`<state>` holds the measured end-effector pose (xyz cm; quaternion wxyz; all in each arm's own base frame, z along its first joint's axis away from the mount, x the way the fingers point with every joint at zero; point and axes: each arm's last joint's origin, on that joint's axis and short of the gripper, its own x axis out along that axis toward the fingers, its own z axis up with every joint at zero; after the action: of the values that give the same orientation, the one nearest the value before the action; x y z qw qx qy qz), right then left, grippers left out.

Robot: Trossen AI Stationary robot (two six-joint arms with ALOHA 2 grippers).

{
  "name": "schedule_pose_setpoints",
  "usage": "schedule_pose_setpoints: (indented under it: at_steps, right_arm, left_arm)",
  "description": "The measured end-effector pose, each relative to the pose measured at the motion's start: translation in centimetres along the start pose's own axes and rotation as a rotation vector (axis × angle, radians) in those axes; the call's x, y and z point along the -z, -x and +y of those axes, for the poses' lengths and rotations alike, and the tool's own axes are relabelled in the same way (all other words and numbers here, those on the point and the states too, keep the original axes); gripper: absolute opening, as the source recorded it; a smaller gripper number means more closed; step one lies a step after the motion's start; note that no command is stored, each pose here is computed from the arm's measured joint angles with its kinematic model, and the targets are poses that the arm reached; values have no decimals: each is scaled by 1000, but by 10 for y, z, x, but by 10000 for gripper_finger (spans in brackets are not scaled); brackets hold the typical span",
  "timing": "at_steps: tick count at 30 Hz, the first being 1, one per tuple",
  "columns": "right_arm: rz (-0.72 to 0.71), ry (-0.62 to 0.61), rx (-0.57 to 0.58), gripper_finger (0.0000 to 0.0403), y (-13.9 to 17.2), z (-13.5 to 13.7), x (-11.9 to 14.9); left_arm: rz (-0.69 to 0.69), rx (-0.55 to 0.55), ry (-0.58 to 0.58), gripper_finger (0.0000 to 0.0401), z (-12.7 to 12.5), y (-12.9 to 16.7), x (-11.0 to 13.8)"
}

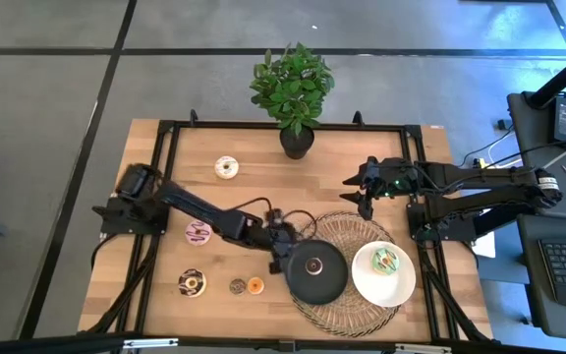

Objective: Pick & Place donuts
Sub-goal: Put the small blue donut on the black plate

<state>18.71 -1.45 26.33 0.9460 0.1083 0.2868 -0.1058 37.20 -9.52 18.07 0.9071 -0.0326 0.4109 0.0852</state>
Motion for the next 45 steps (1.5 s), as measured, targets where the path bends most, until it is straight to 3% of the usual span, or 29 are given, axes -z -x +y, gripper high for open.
schedule_pose_setpoints:
  at_steps: [7, 13, 25, 34, 40, 45]
  right_arm:
    - [0, 2, 0, 214, 0, 0, 0]
    - [1, 5, 0, 214, 0, 0, 0]
    - [0, 7, 0, 214, 0, 0, 0]
    - [0, 7, 0, 214, 0, 0, 0]
    - [0, 7, 0, 214, 0, 0, 0]
    - [0, 7, 0, 214, 0, 0, 0]
  left_arm:
    - [287, -282, 216, 150, 16, 29, 32]
    - [319, -372, 344, 150, 6, 35, 47]
    - [360, -429, 542, 141, 0, 15, 61]
    - [394, -418, 558, 121, 1, 10, 63]
    - [429, -387, 535, 82, 0, 10, 63]
    - [379, -388, 497, 49, 1, 19, 54]
